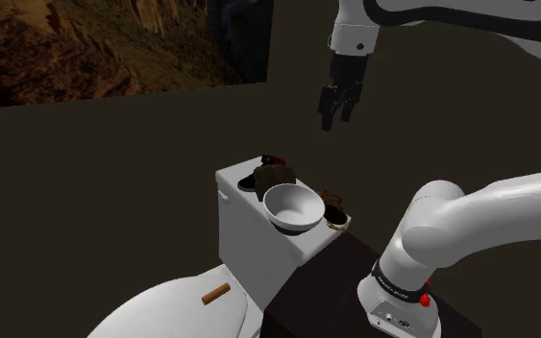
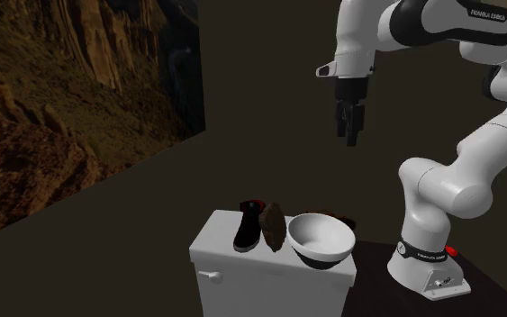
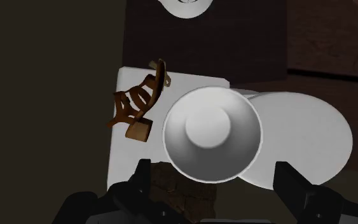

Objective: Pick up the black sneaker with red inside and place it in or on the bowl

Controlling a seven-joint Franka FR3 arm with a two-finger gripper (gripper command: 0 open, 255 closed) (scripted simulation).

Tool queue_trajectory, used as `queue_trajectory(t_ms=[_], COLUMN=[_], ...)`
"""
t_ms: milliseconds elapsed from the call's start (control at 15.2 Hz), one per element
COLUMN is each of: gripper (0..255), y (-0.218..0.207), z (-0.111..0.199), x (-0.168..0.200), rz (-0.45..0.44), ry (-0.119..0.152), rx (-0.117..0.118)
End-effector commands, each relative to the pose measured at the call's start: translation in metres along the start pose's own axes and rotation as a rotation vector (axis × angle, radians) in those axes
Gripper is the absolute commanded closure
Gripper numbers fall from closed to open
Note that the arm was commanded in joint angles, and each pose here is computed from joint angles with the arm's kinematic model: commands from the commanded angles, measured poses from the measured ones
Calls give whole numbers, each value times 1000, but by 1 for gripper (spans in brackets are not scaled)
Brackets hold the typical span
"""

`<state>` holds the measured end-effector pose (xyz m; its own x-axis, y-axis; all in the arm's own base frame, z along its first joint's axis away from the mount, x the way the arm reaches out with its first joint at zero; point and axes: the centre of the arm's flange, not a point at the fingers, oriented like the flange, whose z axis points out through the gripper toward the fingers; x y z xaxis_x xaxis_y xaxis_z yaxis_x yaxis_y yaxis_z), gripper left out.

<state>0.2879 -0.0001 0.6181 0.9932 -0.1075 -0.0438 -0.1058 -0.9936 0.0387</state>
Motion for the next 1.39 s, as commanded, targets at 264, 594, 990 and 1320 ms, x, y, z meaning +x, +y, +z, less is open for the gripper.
queue_trajectory(t_ms=[264, 594, 990, 1320], gripper=[0, 0, 0, 0], y=[14, 31, 52, 69], z=[31, 70, 117, 156], x=[41, 92, 152, 203], rz=[12, 27, 46, 61], ry=[3, 7, 12, 16], rx=[18, 41, 69, 92])
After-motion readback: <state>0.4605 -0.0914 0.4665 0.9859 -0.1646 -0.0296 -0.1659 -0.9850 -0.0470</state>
